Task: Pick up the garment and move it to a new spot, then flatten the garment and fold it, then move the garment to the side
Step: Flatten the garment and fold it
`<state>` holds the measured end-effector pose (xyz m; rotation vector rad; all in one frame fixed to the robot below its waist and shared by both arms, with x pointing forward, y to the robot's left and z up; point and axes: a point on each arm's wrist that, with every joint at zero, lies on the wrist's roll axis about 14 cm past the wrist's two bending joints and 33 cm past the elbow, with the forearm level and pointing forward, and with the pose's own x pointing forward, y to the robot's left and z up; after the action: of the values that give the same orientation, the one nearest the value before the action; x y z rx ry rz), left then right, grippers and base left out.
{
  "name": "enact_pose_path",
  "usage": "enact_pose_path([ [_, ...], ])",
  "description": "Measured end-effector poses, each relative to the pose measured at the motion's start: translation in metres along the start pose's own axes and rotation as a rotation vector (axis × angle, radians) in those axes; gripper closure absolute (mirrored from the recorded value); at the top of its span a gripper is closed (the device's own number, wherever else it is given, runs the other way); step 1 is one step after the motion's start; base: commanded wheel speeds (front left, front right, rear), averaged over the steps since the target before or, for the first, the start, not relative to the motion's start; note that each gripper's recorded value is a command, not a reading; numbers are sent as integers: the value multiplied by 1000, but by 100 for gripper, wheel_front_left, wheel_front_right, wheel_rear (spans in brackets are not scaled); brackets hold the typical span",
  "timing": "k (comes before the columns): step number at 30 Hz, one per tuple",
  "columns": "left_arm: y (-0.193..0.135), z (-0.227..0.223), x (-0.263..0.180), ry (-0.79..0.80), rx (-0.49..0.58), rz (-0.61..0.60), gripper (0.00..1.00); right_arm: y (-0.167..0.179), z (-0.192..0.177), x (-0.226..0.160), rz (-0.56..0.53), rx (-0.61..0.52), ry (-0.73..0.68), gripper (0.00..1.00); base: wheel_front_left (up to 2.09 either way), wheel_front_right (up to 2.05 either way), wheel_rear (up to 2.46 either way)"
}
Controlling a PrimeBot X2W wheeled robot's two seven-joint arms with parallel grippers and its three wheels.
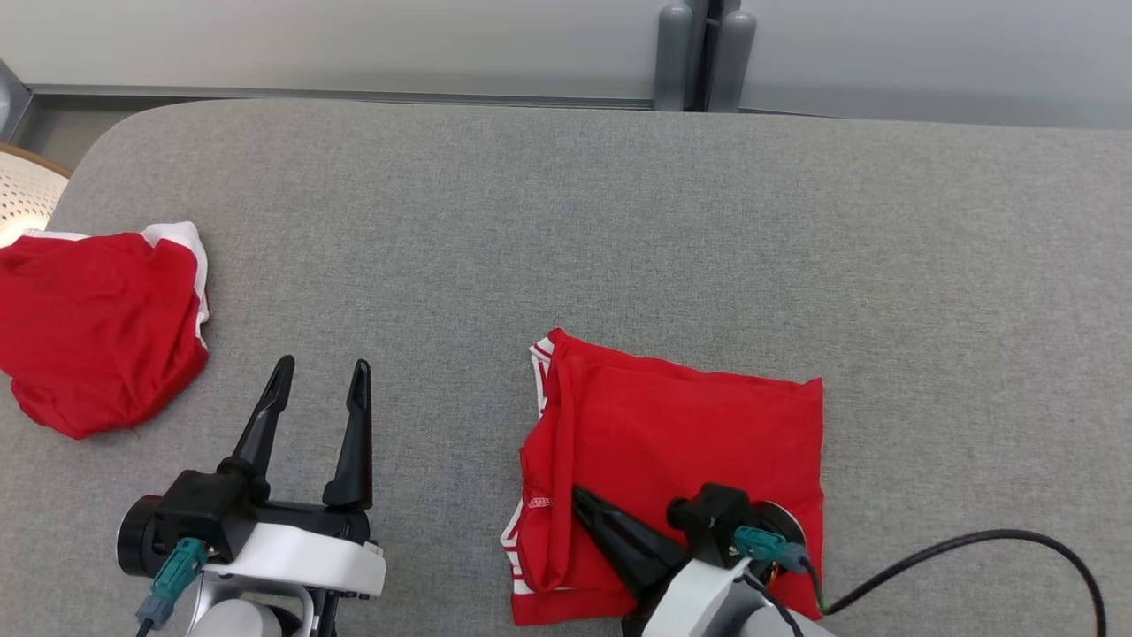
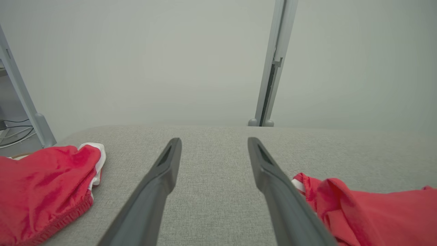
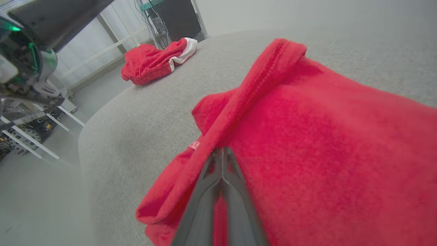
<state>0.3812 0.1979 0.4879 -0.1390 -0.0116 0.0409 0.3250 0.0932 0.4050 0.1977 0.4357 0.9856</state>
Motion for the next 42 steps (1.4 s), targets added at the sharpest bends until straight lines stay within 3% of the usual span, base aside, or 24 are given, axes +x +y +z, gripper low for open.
enact_pose_path([
  [5,-2,5,-2,-14,5,-11,0,-20,26,-13,-61,-16,-106,100,0,0,0],
  [7,-3,3,-6,-8,15,-19,0,-47,32,-35,-159,-9,-145,66,0,0,0],
  [8,-4,4,-7,-9,16,-21,0,-57,34,-44,-197,-10,-157,16,0,0,0],
  [9,-4,4,-8,-11,22,-26,0,-67,40,-53,-237,-3,-187,0,0,0,0],
  [16,-9,10,-15,-28,26,-45,0,-125,86,-131,-511,-55,-392,0,0,0,0],
  [23,-7,17,-26,-42,40,-43,0,-140,107,-202,-699,-112,-487,0,0,0,0],
  [30,-10,18,-36,-34,36,-59,0,-130,104,-237,-776,-116,-480,0,0,0,0],
  [42,-12,16,-48,-18,40,-68,0,-110,93,-256,-805,-102,-451,0,0,0,0],
])
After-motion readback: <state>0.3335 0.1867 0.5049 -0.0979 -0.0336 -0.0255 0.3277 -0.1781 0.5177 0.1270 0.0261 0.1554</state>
